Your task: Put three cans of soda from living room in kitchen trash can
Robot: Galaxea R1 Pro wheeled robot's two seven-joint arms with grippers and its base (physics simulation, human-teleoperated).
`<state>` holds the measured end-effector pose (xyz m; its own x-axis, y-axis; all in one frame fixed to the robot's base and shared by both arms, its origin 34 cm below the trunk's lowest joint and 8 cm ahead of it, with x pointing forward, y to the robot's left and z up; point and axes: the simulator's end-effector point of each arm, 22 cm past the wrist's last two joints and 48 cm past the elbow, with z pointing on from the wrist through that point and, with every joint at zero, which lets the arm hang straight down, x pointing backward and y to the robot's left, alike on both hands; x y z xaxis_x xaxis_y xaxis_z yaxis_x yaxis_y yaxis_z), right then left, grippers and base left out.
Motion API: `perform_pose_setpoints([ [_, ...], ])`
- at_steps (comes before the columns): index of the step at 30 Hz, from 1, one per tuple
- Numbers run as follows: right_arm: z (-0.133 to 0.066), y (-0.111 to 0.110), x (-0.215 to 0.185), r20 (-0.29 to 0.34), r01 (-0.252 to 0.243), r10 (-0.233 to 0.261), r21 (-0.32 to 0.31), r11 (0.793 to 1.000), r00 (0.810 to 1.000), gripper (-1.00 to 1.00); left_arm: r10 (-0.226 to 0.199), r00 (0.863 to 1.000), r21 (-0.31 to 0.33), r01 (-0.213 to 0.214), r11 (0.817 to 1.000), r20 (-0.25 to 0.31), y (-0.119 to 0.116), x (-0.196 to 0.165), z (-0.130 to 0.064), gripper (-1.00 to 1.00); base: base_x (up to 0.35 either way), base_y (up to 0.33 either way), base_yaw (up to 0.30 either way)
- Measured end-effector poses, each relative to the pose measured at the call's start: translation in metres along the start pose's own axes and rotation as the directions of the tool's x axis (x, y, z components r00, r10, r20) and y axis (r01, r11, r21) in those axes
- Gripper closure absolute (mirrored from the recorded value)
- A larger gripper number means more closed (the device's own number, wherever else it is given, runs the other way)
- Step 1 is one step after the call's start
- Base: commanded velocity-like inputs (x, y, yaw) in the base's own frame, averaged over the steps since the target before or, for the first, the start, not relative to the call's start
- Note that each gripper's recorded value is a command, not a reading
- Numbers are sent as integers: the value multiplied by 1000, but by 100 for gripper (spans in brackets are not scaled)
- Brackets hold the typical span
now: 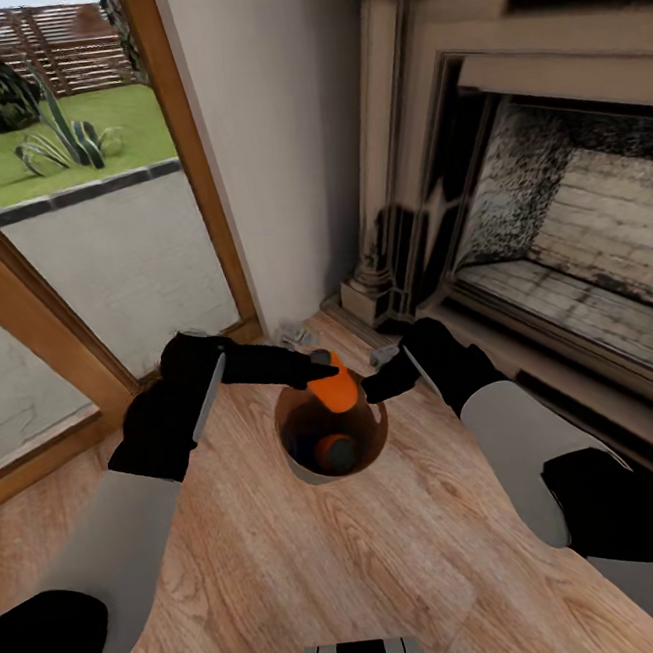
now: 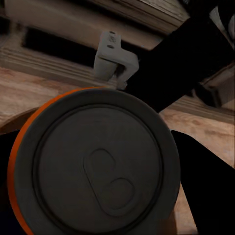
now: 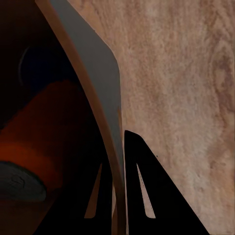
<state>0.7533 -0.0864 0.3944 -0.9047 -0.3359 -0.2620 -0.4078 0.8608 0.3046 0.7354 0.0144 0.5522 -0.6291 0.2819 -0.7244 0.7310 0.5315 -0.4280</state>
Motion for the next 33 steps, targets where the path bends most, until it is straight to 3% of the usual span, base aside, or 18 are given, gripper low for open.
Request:
perform_pose_setpoints([
  [5, 0, -1, -1, -3, 17, -17, 17, 1000, 1000, 100, 20, 999, -57, -22, 998, -42, 23, 26, 23, 100, 0, 0, 0],
  [10, 2, 11, -3, 0, 9, -9, -13, 1000, 1000, 100, 43, 997, -109, -50, 993, -72, 37, 44, 35, 100, 0, 0, 0],
  [13, 3, 12, -4, -2, 23, -23, -1, 1000, 1000, 100, 84, 989, -129, -100, 987, -121, 34, 56, 46, 100, 0, 0, 0],
  [21, 4, 20, -5, 0, 24, -24, -14, 1000, 1000, 100, 130, 976, -202, -164, 966, -172, 43, 66, 55, 100, 0, 0, 0],
  [24, 4, 18, -5, -1, 33, -33, -2, 999, 999, 100, 145, 969, -253, -194, 948, -198, 52, 70, 57, 100, 0, 0, 0],
  [30, 4, 22, -6, 1, 23, -23, -19, 1000, 1000, 100, 142, 953, -271, -215, 938, -267, 64, 100, 67, 100, 0, 0, 0],
  [33, 4, 19, -5, -1, 29, -29, -8, 1000, 1000, 100, 142, 951, -281, -221, 934, -276, 67, 104, 67, 100, 0, 0, 0],
])
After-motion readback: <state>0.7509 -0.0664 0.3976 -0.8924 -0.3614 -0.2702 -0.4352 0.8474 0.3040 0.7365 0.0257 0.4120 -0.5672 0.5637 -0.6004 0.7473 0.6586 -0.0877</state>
